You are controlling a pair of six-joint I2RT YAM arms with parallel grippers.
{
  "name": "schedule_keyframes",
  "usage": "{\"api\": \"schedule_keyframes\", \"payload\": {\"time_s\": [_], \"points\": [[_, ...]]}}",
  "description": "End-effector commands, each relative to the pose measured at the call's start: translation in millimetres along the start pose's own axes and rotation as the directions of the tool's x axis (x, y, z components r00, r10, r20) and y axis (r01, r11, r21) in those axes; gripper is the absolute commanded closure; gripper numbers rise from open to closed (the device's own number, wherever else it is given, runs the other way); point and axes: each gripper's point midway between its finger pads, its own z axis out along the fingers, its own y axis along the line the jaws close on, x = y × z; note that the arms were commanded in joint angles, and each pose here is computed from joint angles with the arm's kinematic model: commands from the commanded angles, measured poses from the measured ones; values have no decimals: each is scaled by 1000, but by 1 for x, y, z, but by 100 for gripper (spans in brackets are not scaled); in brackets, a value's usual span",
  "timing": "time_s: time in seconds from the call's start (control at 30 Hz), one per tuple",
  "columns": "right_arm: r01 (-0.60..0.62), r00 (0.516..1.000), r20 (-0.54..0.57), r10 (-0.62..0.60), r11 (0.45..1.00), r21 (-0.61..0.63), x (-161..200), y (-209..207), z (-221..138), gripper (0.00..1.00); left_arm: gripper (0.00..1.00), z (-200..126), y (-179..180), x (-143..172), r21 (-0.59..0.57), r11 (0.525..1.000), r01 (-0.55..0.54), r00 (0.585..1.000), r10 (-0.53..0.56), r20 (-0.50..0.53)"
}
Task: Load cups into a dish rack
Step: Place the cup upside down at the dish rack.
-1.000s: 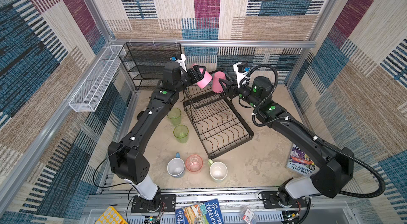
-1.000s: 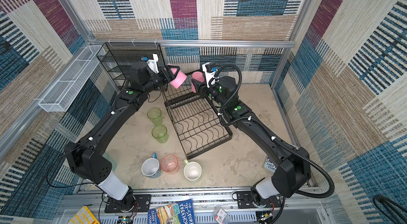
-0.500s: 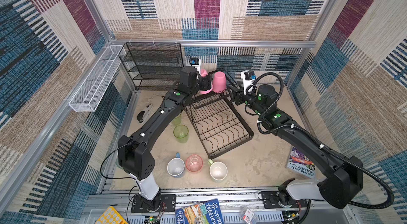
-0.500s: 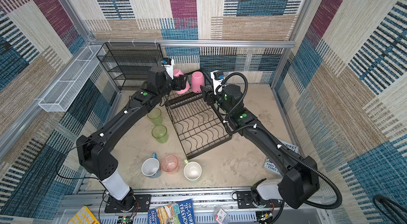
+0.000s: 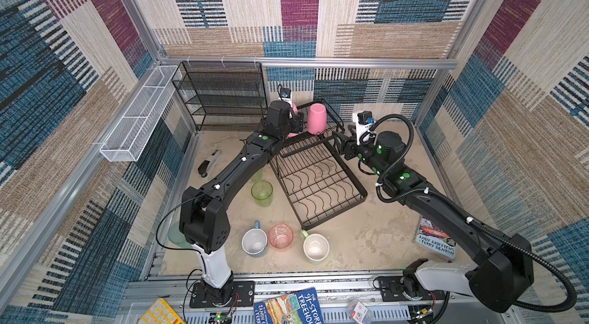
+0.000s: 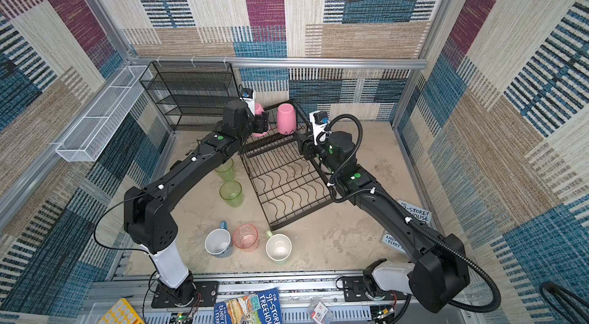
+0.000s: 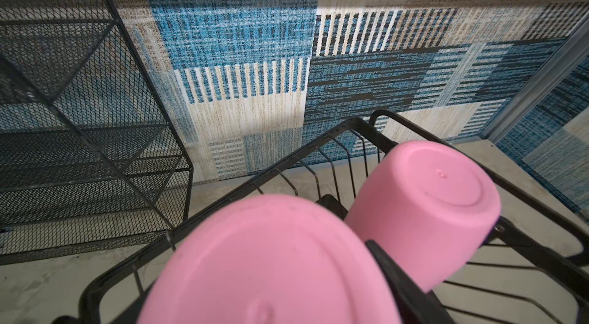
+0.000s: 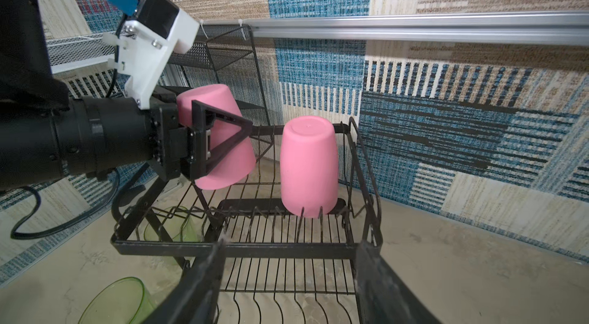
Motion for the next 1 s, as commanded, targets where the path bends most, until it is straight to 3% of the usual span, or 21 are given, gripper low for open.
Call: {"api": "schedule_keyframes", "payload": {"time_s": [0.0,0.73,0.97], "points": [[18,998,53,-18,1000,-10,-10,2,-6,33,32,2,5,-9,-34,999,-23,998,24,56],[36,997,68,-35,999,-1,-4,0,-14,29,28,18,0,30,-23,1000,2,1000,-1,20],[37,998,58,-37,999,6,0,-2,-13,26,15,17,-5,33,-11,1000,-18,1000,18,17]]}}
